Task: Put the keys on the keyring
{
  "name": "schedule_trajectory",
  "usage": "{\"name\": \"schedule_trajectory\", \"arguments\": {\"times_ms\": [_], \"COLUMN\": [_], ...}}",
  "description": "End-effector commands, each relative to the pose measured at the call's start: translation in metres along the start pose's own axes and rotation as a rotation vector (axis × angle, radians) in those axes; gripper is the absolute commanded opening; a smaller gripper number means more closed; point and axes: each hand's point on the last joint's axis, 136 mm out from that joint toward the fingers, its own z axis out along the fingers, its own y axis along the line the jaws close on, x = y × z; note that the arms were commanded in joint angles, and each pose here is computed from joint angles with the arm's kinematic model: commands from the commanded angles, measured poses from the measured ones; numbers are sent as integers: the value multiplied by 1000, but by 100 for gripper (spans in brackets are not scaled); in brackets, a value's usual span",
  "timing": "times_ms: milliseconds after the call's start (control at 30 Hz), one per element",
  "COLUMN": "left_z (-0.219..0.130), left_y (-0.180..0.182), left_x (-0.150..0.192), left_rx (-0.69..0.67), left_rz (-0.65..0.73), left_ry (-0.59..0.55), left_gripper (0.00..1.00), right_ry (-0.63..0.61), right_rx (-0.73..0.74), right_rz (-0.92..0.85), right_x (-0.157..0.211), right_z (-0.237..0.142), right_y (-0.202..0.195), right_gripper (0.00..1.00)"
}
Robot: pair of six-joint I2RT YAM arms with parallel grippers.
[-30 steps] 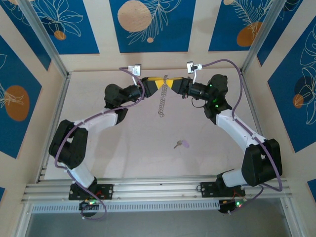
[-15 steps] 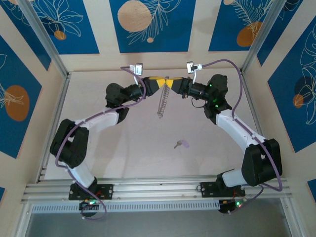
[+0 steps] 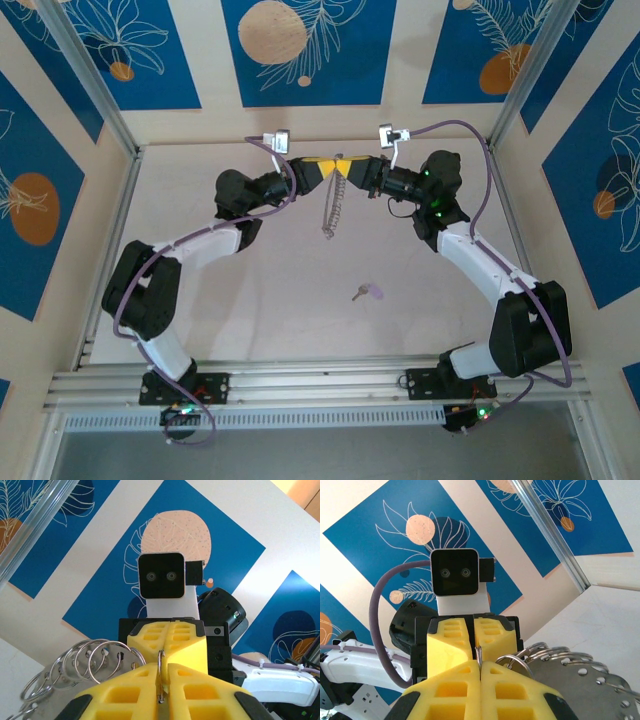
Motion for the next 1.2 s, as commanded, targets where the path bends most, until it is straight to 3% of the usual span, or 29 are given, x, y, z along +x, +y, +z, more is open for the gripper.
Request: {"name": "schedule_trajectory", "arguments": {"times_ms": [0,267,433,767,933,1033,1167], "left_z": [1,3,5,4,0,-6,-19], "left_y": [-8,-10,-12,-15,-13,-8,-1], "left_x": [4,3,3,3,3,5,7], "left_rx": [40,51,62,67,46,24,-14], "left_rz": [37,41,47,77,103,106,111], "left_ry": [-4,-5,-5,-11,-21,-26,-29], "left_gripper": [13,12,0,0,0,0,0], "right_ry": [-38,-24,-21,-12,0,5,30], "right_rx": [0,-10,-11,0,29,82,186], "right_rz": [-24,-23,-21,-4,15,40,104], "right_x": [-12,-10,-10,-8,-10,-4,20], "right_z": [1,1,2,3,-6,-22,-48], "right_y": [3,4,4,-1,-1,-2,-10], "right_gripper": [0,0,0,0,30,42,44]}}
